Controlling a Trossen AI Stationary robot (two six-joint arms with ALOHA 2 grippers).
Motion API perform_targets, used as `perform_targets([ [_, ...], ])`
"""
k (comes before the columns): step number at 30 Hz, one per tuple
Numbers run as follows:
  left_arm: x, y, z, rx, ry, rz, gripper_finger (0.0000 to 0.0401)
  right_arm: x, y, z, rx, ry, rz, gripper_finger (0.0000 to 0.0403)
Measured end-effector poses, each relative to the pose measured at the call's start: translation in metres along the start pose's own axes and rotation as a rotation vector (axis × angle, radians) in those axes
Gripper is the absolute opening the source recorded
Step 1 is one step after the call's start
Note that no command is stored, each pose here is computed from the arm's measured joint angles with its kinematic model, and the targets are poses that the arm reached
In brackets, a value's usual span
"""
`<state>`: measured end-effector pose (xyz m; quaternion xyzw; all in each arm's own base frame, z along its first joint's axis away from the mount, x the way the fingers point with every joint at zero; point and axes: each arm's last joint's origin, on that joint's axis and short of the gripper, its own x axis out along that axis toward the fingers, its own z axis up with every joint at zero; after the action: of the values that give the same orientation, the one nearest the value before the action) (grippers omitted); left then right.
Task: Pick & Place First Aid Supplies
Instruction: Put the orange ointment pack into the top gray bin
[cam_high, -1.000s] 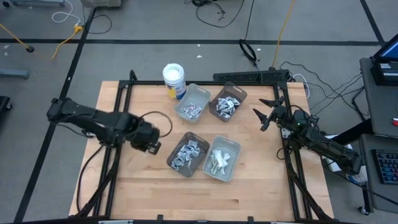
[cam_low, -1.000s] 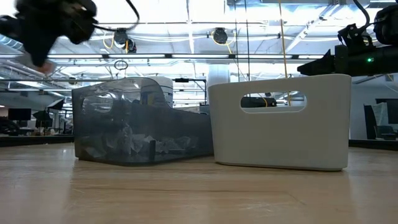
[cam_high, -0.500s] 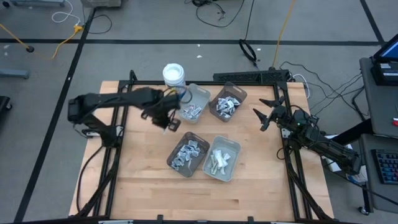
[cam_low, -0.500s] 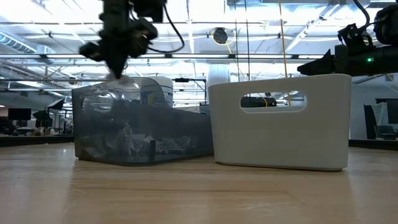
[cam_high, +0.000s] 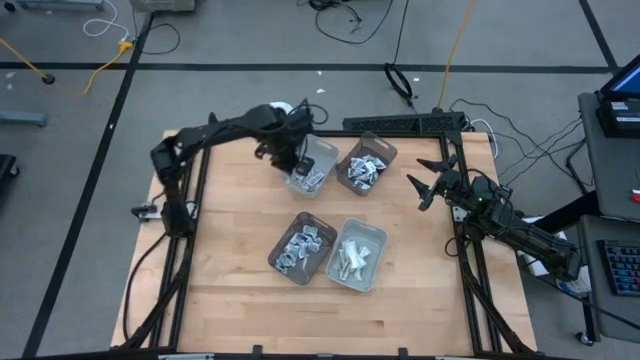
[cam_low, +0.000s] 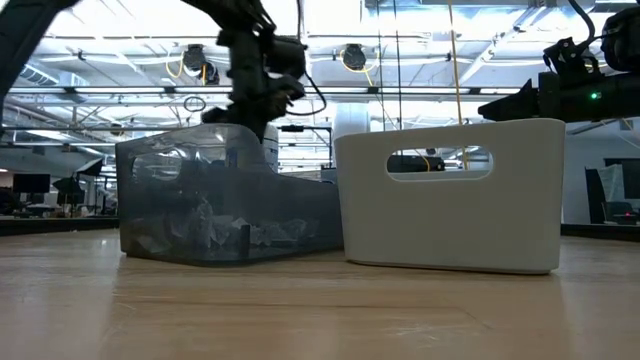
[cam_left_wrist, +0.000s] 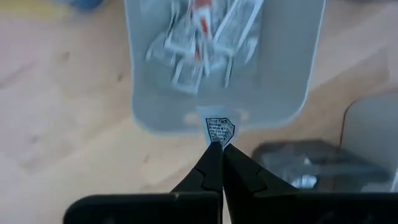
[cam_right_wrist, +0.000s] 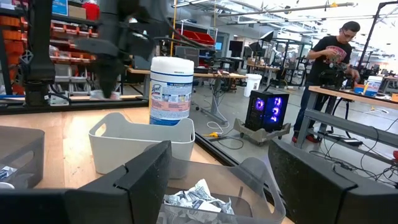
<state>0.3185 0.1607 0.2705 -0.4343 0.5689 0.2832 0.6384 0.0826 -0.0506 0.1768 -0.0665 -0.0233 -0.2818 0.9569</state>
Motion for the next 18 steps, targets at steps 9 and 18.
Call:
perform_targets([
  [9,0.025,-0.006,0.053,0.031,-0.019,-0.010,0.0000,0.000,0.000,0.000,0.000,0.000,0.000,0.0263],
  [18,0.067,-0.008,0.072,0.054,-0.001,0.014,0.0000,0.000,0.000,0.000,0.000,0.000,0.000,0.0263],
])
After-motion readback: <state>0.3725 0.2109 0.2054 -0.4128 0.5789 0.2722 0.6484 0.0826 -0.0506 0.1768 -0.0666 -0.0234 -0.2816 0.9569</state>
